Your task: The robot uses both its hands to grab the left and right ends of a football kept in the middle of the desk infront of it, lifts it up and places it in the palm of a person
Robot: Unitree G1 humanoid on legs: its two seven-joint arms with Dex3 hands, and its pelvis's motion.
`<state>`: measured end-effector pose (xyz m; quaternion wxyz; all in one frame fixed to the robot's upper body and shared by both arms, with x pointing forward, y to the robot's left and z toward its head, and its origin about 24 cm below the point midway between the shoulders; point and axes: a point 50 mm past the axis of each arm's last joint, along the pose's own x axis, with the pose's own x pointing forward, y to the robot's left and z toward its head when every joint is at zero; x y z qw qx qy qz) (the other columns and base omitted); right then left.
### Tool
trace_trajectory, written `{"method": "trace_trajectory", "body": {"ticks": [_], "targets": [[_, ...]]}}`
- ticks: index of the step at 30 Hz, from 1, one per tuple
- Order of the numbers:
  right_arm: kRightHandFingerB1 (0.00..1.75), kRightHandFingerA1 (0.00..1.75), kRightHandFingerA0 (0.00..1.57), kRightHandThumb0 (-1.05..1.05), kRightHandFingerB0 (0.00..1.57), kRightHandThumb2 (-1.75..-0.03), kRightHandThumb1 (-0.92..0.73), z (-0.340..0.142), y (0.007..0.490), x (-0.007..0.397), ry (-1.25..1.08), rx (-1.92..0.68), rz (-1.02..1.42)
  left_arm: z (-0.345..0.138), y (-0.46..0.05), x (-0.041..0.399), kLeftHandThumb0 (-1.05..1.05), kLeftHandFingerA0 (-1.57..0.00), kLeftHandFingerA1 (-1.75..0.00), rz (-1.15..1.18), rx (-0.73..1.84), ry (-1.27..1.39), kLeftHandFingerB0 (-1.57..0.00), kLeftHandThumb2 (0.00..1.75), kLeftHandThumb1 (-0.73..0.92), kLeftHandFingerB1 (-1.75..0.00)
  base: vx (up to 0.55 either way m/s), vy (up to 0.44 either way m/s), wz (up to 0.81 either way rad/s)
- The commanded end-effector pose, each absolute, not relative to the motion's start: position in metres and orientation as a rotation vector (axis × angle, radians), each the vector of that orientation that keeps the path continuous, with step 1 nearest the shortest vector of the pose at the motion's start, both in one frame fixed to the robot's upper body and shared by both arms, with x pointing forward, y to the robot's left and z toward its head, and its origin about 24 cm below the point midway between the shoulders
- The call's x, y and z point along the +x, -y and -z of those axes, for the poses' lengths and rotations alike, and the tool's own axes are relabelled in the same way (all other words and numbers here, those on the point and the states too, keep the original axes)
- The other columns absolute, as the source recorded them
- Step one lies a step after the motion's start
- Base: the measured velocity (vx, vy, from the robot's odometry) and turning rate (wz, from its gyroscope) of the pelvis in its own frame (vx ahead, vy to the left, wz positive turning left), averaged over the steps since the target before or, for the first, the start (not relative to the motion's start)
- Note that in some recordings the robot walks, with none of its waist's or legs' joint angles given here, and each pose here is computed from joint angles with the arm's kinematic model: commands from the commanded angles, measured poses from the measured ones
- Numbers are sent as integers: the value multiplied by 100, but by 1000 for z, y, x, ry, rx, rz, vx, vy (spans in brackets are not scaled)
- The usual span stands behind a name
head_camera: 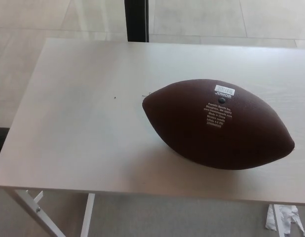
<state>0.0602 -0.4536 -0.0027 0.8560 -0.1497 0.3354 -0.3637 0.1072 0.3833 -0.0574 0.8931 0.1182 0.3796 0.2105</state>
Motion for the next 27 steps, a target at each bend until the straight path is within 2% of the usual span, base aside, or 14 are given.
{"method": "trace_trajectory", "body": {"ticks": [1,2,3,5,6,8,10,11,13,16,17,18,20,27], "targets": [[47,64,54,-67,27,-91,-54,-32,478,57,-485,-131,909,34,-405,110,-52,-78,-53,-556,50,-656,-62,57,53,-44,0,0,0],[33,56,55,-68,33,-61,-69,-33,480,55,-455,-98,937,32,-406,112,-57,-69,-64,-577,33,-640,-54,83,45,-56,0,0,0],[33,57,56,-71,31,-62,-70,-36,481,55,-439,-82,961,30,-407,114,-58,-69,-51,-604,28,-626,-54,59,60,-42,0,0,0],[44,61,45,-81,17,-94,-60,-46,483,57,-350,11,1020,25,-406,122,-62,-66,-51,-649,16,-584,-48,61,69,-40,0,0,0],[31,52,46,-76,20,-63,-74,-51,485,59,-297,50,1039,21,-406,127,-65,-62,-49,-667,3,-556,-46,62,72,-39,0,0,0],[33,60,28,-80,7,-100,-62,-73,492,68,-180,102,1066,6,-407,145,-75,-48,-59,-716,-57,-460,-26,100,63,-50,0,0,0],[26,59,27,-90,3,-103,-65,-79,493,71,-153,127,1079,0,-408,152,-78,-55,-52,-721,-59,-436,-32,64,80,-38,0,0,0],[27,62,26,-93,4,-102,-63,-88,493,75,-113,149,1092,-13,-409,161,-91,-48,-62,-746,-59,-411,-25,106,67,-48,0,0,0],[27,60,24,-89,4,-102,-64,-99,489,83,-72,167,1081,-33,-411,174,-95,-52,-55,-800,-65,-380,-34,66,77,-41,0,0,0],[15,57,19,-92,8,-103,-67,-116,479,103,-30,181,1004,-66,-416,197,-105,-58,-70,-893,-58,-273,-35,64,78,-63,0,0,0],[28,51,27,-83,3,-65,-83,-119,476,110,-45,136,1000,-77,-417,204,-105,-60,-78,-912,-51,-265,-29,65,76,-78,0,0,0],[15,58,24,-91,9,-105,-70,-124,469,116,-26,146,968,-88,-417,211,-105,-53,-81,-888,-47,-219,-31,66,78,-80,0,0,0],[12,57,26,-93,9,-104,-69,-131,458,131,5,147,927,-112,-414,227,-105,-60,-84,-874,-2,-135,-28,67,80,-89,0,0,0],[33,51,37,-89,7,-100,-59,-145,396,182,82,179,702,-191,-349,282,-73,-45,-58,-794,102,100,-28,70,92,-43,0,0,0]]}}
